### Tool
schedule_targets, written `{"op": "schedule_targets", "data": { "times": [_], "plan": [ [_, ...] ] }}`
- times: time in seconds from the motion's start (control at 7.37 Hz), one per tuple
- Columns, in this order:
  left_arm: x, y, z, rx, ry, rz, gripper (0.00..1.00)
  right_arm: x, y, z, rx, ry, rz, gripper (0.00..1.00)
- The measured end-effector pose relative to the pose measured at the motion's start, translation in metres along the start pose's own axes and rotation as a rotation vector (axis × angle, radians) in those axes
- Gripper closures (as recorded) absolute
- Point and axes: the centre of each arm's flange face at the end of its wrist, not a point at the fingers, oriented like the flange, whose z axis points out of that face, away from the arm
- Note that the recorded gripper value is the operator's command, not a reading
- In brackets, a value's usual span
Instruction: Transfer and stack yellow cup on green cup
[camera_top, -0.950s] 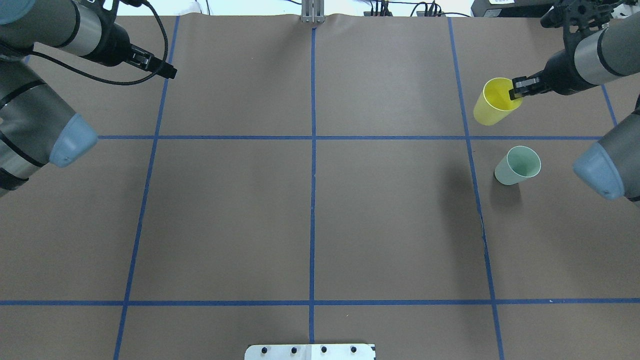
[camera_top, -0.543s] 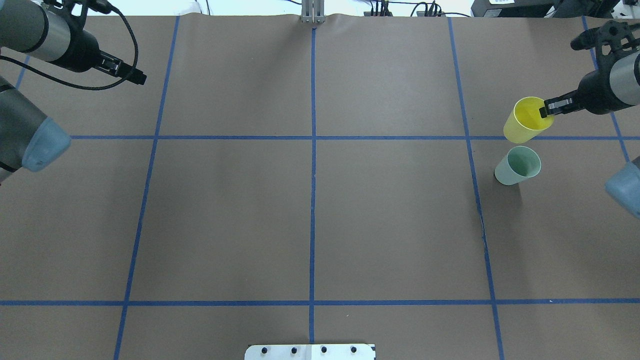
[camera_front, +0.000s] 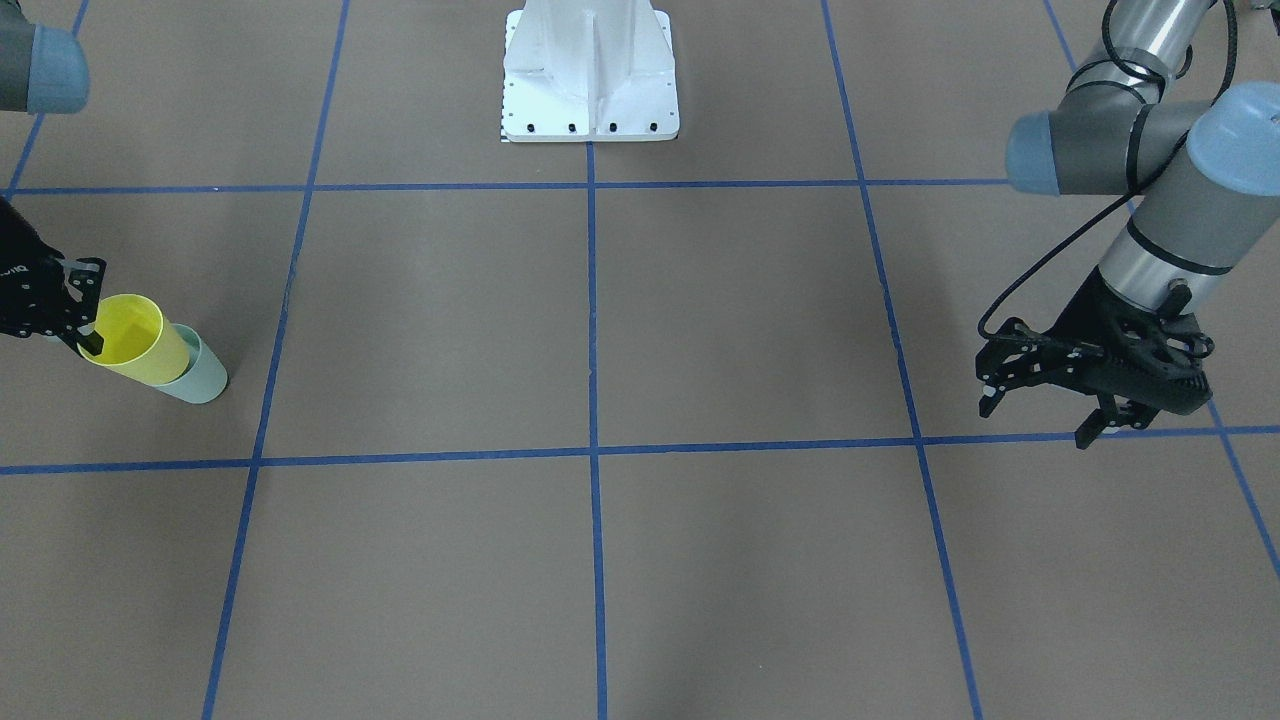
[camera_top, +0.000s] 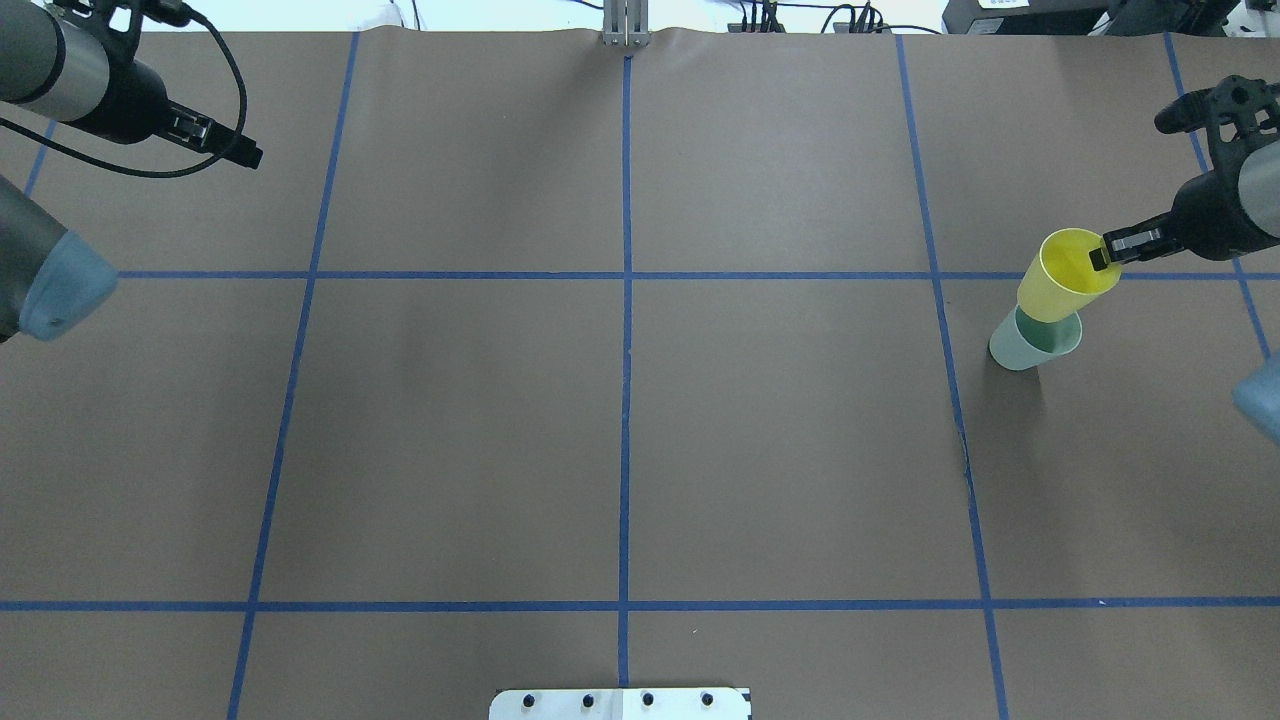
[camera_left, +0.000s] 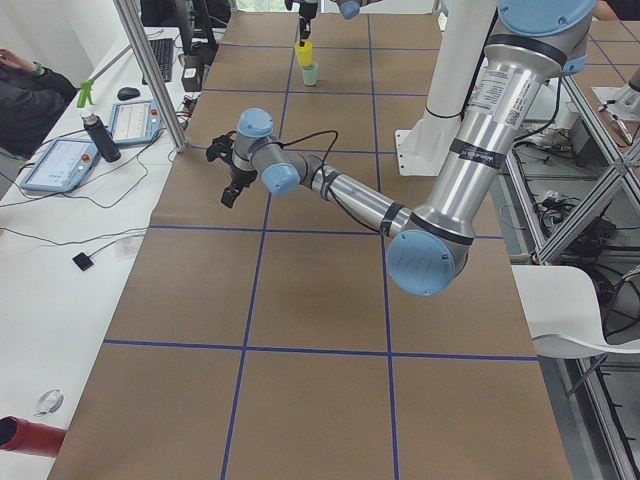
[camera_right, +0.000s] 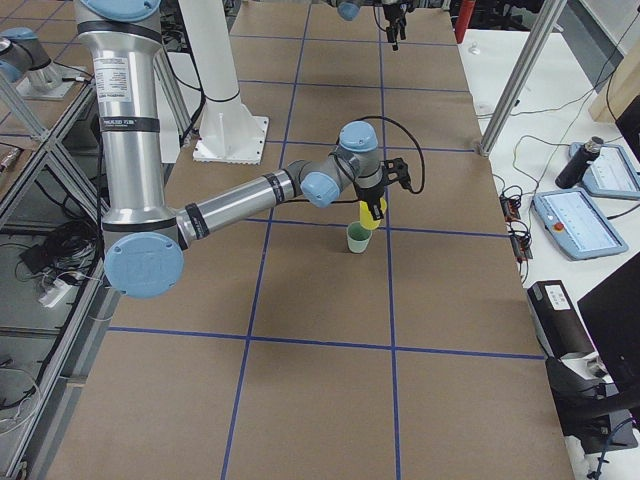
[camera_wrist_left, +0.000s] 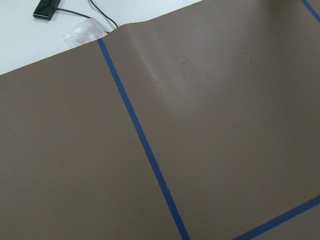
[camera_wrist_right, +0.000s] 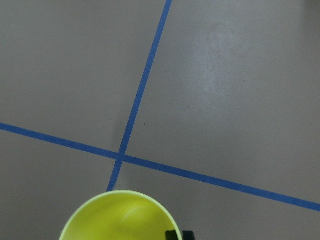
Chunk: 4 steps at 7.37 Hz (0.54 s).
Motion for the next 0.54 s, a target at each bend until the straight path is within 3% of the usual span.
{"op": "schedule_targets", "data": {
  "times": [0.54],
  "plan": [
    [-0.0033, 0.0011, -0.0007, -0.002, -0.004, -0.005, 0.00, 0.0045, 0.0085, 0.0103, -0.049, -0.007, 0.015, 1.00]
  ]
}}
